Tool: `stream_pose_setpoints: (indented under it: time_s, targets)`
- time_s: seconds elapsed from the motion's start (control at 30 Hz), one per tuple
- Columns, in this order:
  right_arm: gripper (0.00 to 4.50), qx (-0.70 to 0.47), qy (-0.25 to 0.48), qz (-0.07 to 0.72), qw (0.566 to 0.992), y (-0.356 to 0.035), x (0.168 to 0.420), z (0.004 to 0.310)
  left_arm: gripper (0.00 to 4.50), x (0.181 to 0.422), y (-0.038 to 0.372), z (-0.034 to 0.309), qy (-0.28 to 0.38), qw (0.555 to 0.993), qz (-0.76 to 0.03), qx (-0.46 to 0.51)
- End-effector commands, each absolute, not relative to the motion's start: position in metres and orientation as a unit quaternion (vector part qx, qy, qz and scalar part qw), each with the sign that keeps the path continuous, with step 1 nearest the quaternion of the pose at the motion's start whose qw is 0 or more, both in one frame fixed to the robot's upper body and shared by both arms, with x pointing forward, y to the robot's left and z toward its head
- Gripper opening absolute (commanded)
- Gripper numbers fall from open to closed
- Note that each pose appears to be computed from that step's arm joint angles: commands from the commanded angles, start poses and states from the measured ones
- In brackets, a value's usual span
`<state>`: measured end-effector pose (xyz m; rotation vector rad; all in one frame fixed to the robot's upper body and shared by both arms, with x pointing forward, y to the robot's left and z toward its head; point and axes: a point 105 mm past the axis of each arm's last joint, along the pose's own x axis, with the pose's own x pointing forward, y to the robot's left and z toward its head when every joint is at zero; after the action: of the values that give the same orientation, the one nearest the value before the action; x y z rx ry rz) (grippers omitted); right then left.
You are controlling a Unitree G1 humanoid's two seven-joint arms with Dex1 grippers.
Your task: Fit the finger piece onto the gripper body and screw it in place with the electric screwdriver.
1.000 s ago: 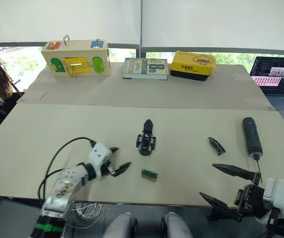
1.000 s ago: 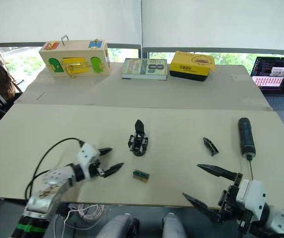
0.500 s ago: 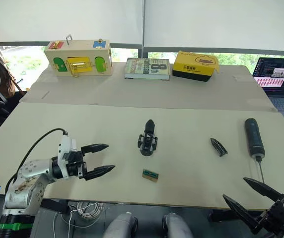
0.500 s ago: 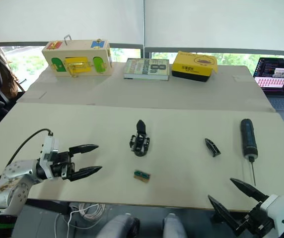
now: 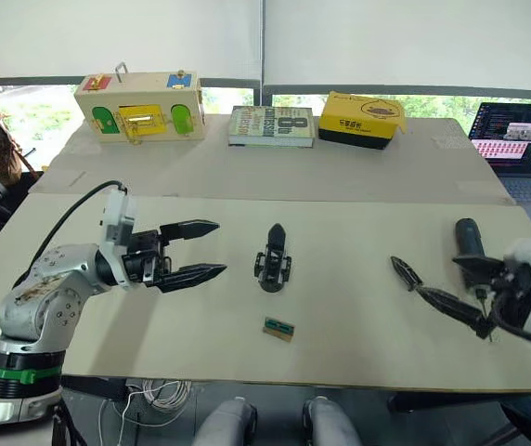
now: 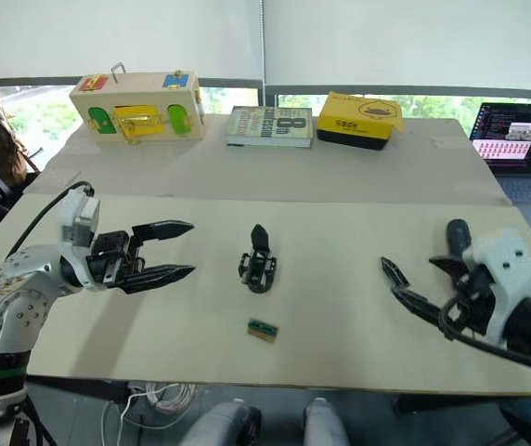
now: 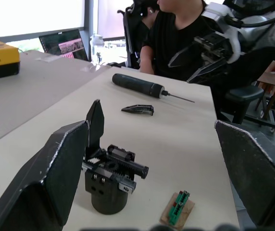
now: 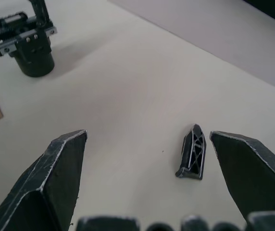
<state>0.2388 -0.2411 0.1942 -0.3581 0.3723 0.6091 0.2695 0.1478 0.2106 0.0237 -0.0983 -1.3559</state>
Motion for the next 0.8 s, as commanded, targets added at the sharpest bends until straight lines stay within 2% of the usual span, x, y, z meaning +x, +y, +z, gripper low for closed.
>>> stream_pose_setpoints:
  time_s: [0.03, 0.1, 0.3, 0.57, 0.8]
  targets:
    - [4.50, -0.193, 0.310, 0.273, 0.890, -0.263, 0.247, 0.174, 4.43, 0.264, 0.137, 0.219, -0.061, 0.761, -0.645, 0.024]
    - [4.50, -0.208, 0.357, 0.245, 0.877, -0.276, 0.255, 0.169, 4.43, 0.264, 0.134, 0.217, -0.061, 0.760, -0.646, 0.024]
    - [4.50, -0.183, 0.383, 0.242, 0.872, -0.272, 0.288, 0.163, 4.43, 0.259, 0.131, 0.212, -0.056, 0.762, -0.645, 0.020]
    - [4.50, -0.159, 0.434, 0.215, 0.860, -0.277, 0.324, 0.137, 4.43, 0.258, 0.130, 0.216, -0.068, 0.764, -0.641, 0.021]
    - [4.50, -0.160, 0.463, 0.225, 0.842, -0.277, 0.327, 0.120, 4.43, 0.258, 0.131, 0.217, -0.075, 0.770, -0.633, 0.024]
